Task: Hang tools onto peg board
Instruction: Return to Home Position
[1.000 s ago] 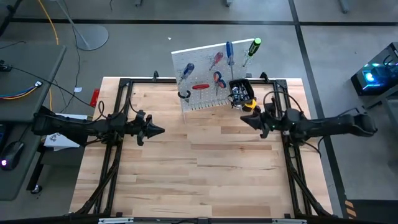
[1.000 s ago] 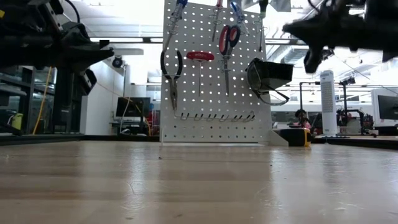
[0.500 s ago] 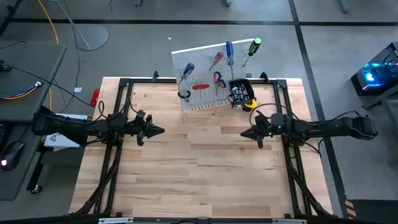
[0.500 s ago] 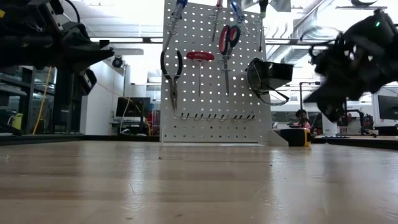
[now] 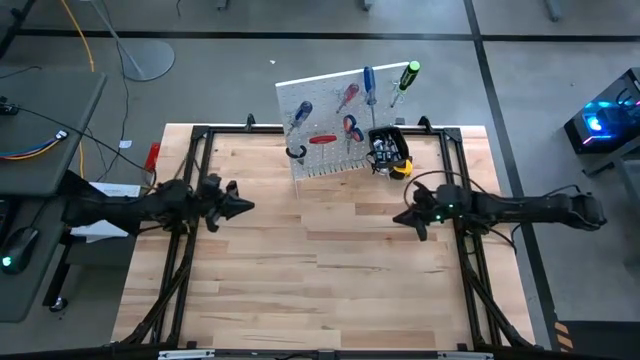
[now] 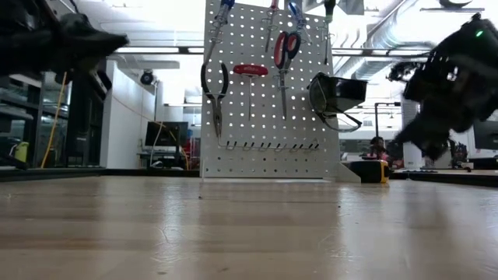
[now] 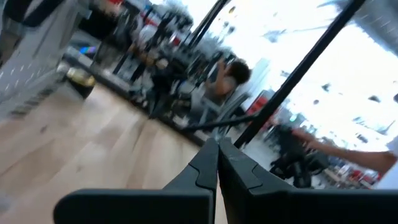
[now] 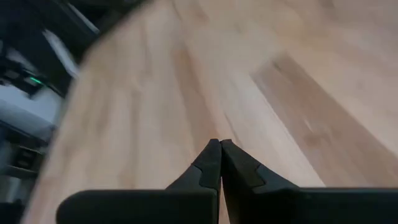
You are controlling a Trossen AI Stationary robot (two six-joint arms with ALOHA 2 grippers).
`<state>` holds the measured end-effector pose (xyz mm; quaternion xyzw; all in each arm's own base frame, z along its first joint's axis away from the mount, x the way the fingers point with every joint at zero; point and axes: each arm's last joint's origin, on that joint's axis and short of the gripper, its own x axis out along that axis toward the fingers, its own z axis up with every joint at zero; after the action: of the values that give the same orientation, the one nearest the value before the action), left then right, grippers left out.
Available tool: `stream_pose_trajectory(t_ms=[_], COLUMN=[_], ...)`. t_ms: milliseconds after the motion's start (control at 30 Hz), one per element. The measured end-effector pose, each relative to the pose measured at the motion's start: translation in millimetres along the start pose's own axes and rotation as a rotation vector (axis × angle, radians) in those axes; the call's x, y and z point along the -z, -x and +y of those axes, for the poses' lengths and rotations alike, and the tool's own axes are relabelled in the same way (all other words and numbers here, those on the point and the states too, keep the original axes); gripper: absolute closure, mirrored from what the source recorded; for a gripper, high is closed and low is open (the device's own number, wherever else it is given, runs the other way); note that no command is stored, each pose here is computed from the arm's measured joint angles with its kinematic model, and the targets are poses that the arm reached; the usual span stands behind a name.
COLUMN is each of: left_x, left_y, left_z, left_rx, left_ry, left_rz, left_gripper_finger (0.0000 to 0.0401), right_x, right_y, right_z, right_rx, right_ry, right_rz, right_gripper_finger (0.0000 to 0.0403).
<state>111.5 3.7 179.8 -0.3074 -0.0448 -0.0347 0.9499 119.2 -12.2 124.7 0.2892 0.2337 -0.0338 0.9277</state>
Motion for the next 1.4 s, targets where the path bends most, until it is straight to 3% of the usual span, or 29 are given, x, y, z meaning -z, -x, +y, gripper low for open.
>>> stream_pose_trajectory(t_ms=[267,467,633,1400], left_x=[-11.1,-6.1,10.0,14.4], left_y=[16.1,15.8,15.3,15.2], left_z=[-10.1,-6.9,2.5,-2.1], left_rx=[0.098,0.066,-0.040,-0.026], left_ry=[-0.016,-0.010,0.011,0.013], left_rz=[-0.134,-0.084,0.075,0.098], left_gripper_finger=[0.0400,0.0400,0.0400,0.0400], right_x=[-16.9,-24.8,-25.5,-21.0], right_y=[28.3,44.1,44.8,39.7], right_z=[19.4,26.2,27.2,23.7], right_rx=[-0.202,-0.286,-0.302,-0.265], right_ry=[0.086,0.121,0.127,0.111], right_rz=[-0.307,-0.474,-0.484,-0.413], right_gripper_finger=[0.0402,0.0402,0.0402,0.0402])
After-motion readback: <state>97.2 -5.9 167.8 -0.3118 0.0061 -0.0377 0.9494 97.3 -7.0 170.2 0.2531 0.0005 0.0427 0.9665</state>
